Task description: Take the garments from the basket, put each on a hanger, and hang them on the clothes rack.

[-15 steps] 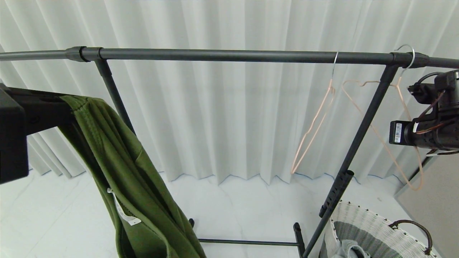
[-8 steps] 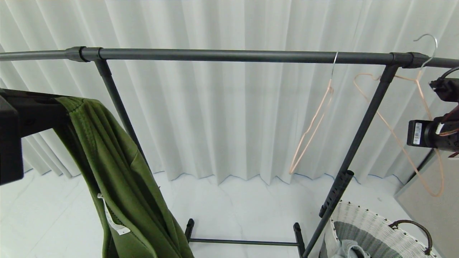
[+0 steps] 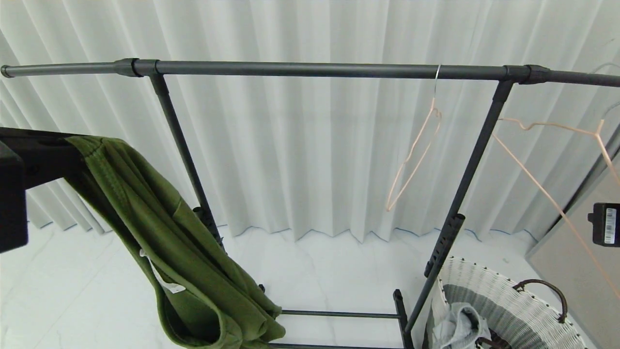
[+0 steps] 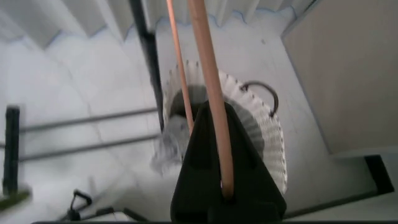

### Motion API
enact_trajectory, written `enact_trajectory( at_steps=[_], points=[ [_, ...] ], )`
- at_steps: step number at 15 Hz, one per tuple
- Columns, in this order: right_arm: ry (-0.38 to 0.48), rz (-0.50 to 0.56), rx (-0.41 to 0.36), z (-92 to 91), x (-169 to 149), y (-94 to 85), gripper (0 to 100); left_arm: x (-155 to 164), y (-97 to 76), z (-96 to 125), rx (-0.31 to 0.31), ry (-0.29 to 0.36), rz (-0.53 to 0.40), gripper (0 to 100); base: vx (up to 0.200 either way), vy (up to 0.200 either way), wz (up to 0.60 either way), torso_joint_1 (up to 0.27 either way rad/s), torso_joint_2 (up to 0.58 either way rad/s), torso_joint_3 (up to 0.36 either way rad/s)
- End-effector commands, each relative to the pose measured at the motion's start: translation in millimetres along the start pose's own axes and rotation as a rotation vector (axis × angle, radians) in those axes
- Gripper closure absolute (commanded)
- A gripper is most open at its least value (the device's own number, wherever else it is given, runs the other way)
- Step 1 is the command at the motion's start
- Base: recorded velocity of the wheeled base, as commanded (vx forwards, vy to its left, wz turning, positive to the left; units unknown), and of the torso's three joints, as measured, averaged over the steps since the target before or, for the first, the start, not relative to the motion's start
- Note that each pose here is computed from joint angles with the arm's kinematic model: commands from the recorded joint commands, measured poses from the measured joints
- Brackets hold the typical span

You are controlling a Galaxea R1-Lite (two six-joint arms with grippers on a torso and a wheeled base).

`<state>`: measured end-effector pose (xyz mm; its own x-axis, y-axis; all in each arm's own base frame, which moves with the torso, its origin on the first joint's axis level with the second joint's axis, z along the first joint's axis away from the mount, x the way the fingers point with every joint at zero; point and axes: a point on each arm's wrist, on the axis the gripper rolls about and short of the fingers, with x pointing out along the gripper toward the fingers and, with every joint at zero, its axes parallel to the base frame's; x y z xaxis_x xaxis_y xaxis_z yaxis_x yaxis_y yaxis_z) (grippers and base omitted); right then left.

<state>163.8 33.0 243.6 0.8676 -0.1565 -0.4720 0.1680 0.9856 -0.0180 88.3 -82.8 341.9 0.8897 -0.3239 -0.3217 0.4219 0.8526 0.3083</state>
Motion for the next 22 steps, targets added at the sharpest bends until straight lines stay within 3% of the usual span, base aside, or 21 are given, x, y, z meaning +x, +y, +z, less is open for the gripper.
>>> enact_trajectory(
  at_steps=[1, 6, 10, 13, 14, 16, 17, 22],
  points=[
    [-0.032, 0.021, 0.004, -4.0, -16, -4.4, 100, -3, 2.5, -3, -0.005, 0.001, 0.013, 100, -0.200, 0.000, 0.00, 0.002, 0.00, -0.002],
    [-0.067, 0.136, -0.035, -0.6, -32, 9.2, 100, -2, 7.0, -5, -0.019, 0.013, 0.058, 100, -0.160, 0.000, 0.00, 0.000, 0.00, 0.003],
    [-0.113, 0.371, -0.116, 3.7, -58, 37.7, 100, 1, 6.8, -5, -0.016, 0.025, 0.066, 100, 0.000, 0.000, 0.00, 0.000, 0.00, 0.000],
    [-0.116, 0.576, -0.202, -0.2, -80, 64.2, 100, 15, 13.9, -5, -0.037, 0.079, 0.148, 100, 0.000, 0.000, 0.00, 0.000, 0.00, 0.000],
    [-0.101, 0.659, -0.238, -5.3, -87, 74.9, 100, 23, 16.6, -4, -0.043, 0.104, 0.188, 100, 0.000, 0.000, 0.00, 0.000, 0.00, 0.000],
    [-0.067, 0.718, -0.279, -13.6, -90, 88.6, 100, 30, 19.3, 3, -0.064, 0.107, 0.218, 100, 0.000, 0.000, 0.00, 0.000, 0.00, 0.000],
    [-0.023, 0.799, -0.305, -20.3, -94, 100.9, 100, 42, 20.5, 12, -0.111, 0.078, 0.237, 100, 0.000, 0.000, 0.00, 0.000, 0.00, 0.000],
    [0.045, 1.002, -0.356, -25.6, -105, 114.9, 100, 83, 25.3, 32, -0.196, 0.055, 0.308, 100, 0.000, 0.000, 0.00, 0.000, 0.00, 0.000]
  ],
)
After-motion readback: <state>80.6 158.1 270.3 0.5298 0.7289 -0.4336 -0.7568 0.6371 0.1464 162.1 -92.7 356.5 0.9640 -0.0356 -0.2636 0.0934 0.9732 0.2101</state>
